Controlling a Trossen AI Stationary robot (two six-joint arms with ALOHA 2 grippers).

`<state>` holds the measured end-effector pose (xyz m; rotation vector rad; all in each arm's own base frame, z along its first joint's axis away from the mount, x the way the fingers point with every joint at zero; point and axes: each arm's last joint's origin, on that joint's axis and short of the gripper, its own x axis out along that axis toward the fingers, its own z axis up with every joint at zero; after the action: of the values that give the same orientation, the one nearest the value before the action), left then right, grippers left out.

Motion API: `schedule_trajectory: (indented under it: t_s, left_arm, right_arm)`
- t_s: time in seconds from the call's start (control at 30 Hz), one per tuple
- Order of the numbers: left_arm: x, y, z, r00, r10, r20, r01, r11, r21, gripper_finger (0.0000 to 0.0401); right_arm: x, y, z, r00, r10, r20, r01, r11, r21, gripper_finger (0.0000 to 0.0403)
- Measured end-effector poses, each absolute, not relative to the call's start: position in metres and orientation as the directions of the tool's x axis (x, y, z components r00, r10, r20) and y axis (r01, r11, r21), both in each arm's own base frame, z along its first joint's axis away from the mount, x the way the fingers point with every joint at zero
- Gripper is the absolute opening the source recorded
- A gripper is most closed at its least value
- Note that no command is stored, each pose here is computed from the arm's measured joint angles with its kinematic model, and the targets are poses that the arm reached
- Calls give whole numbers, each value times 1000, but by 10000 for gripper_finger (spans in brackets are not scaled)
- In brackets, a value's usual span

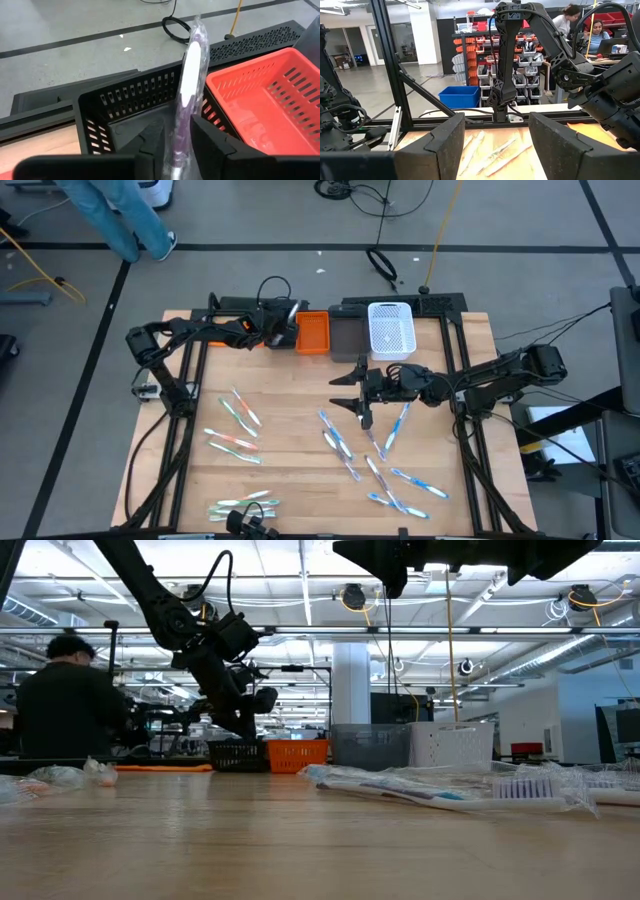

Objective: Pick & Place Toothbrushes
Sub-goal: Put the purple toothbrush into the black bin, then put the orange toothbrush into the white bin

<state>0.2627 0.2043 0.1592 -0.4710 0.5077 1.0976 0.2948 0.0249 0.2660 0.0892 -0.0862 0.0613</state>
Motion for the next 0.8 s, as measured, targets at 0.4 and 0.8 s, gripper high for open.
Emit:
schedule_trajectory:
  t_s: [0.4,0.8]
  left_arm:
    - [264,202,163,437,663,-608,-877,463,-126,108]
    - [264,151,196,646,328,-689,-539,835,-108,108]
  right_arm:
    - [295,25,265,995,58,78,-64,994,86,211]
    - [295,25,265,995,58,75,-64,994,86,210]
